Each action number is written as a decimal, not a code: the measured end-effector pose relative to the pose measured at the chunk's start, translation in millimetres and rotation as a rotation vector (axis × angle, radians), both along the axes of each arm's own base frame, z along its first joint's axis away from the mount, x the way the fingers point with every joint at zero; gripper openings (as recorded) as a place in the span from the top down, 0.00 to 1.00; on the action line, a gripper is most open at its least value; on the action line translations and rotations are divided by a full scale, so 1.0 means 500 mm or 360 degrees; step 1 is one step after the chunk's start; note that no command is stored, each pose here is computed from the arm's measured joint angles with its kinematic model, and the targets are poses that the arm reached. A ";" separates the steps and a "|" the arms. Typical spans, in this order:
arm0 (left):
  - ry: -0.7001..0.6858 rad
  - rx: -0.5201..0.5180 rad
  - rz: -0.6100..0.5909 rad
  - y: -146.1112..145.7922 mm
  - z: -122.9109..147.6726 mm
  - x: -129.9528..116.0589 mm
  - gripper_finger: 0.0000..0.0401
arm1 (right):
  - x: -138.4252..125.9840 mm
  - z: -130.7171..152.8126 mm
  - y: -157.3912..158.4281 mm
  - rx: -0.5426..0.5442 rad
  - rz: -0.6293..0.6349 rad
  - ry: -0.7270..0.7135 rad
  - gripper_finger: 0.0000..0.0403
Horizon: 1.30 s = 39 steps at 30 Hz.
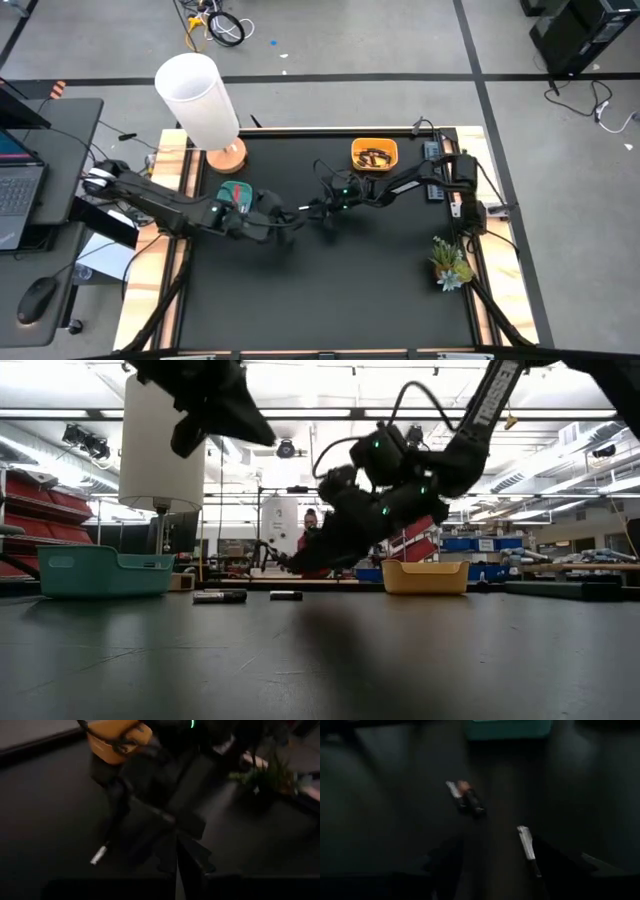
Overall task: Sort batteries
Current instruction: Put the silver battery into the green bin
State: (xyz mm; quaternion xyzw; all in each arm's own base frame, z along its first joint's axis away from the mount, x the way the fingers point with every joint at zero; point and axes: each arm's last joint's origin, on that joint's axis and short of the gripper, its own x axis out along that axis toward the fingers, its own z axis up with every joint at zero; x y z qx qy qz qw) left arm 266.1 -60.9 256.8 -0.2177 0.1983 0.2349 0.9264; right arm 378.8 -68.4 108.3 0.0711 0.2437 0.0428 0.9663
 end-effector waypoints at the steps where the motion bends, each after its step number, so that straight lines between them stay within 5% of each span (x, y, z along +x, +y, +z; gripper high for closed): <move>1: -0.0017 0.0004 0.0018 0.000 0.005 -0.005 0.94 | 0.001 -0.008 -0.003 -0.0008 -0.0023 0.0000 0.40; 15: -0.0119 0.0057 -0.0029 0.010 0.053 -0.038 0.94 | 0.027 -0.084 -0.025 -0.0079 0.0013 0.0000 0.53; 24: -0.0169 -0.0099 0.0019 0.014 0.052 -0.036 0.93 | 0.020 -0.093 -0.030 -0.0210 0.0035 0.0086 0.93; 39: -0.0074 -0.0209 0.0327 0.059 0.030 -0.041 0.68 | -0.007 -0.012 -0.027 -0.0312 0.0046 0.0252 0.93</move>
